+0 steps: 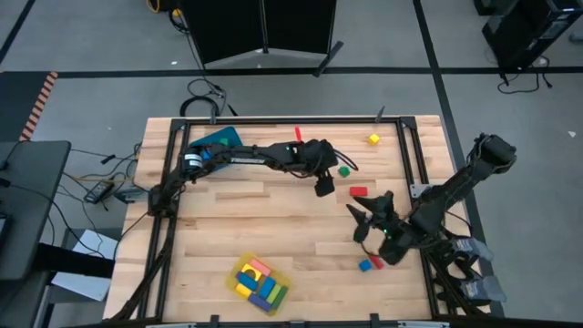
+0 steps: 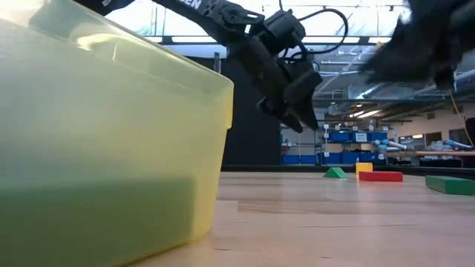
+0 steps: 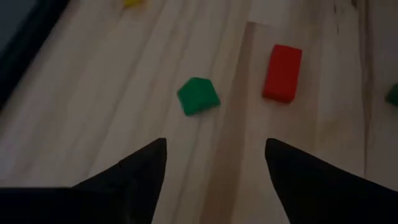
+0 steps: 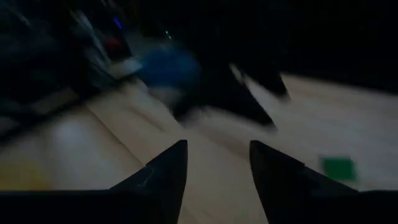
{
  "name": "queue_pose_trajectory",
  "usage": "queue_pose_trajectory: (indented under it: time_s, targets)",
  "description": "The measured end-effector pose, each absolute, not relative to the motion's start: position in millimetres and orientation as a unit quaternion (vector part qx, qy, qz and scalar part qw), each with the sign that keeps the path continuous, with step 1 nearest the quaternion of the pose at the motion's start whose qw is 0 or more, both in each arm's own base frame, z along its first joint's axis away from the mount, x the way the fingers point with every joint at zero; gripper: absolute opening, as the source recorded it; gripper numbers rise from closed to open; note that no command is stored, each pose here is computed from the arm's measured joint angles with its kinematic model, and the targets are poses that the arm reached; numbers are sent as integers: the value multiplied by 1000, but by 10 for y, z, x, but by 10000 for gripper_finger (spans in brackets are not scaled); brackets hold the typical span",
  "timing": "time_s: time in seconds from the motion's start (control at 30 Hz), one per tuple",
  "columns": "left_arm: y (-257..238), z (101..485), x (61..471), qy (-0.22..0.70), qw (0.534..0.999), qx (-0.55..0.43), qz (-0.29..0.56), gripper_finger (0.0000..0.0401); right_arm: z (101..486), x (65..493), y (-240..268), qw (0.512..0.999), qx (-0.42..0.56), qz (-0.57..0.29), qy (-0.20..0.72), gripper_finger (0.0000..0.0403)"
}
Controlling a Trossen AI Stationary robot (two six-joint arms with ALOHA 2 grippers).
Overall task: Sort blocks by size
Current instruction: Put the small blue block into the blue bin
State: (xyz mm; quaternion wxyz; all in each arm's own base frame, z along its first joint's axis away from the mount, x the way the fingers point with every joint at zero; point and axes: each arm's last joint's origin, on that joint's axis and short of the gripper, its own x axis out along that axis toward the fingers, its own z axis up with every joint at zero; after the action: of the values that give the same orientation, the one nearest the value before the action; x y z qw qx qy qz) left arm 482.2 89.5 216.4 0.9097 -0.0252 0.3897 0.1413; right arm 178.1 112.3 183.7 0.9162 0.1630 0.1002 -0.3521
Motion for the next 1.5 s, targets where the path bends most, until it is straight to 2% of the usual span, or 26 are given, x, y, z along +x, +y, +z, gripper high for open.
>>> queue_pose_trajectory:
  time_s: [0.23,0.33,0.43,0.57,0.67,0.8,1.0,1.17,1.33,1.5]
  targets:
    - [989,2146,4751,432,893,95,80,241,1608,1787,918,894,175,-378,166,147]
    - [971,2169,4734,451,882,125,57,244,1616,1774,898,893,166,-379,177,146]
    - [999,2252,4745,445,883,129,72,255,1601,1786,768,873,183,-413,184,139]
    - [1014,2267,4726,455,880,115,77,261,1540,1842,571,842,190,-440,247,105]
    - [990,2296,4690,459,881,102,57,257,1517,1911,497,836,197,-409,309,68]
    - [951,2322,4576,463,884,63,14,245,1548,2015,600,865,195,-311,342,38]
    - [920,2392,4414,434,899,58,9,227,1606,2025,753,888,192,-259,328,46]
    - [886,2258,4352,457,887,68,0,223,1600,1984,861,890,195,-227,343,67]
    - [831,2183,4395,433,893,121,7,223,1605,1960,934,892,208,-215,339,81]
    - [713,2243,4492,397,893,204,61,235,1625,1932,1054,900,214,-180,336,86]
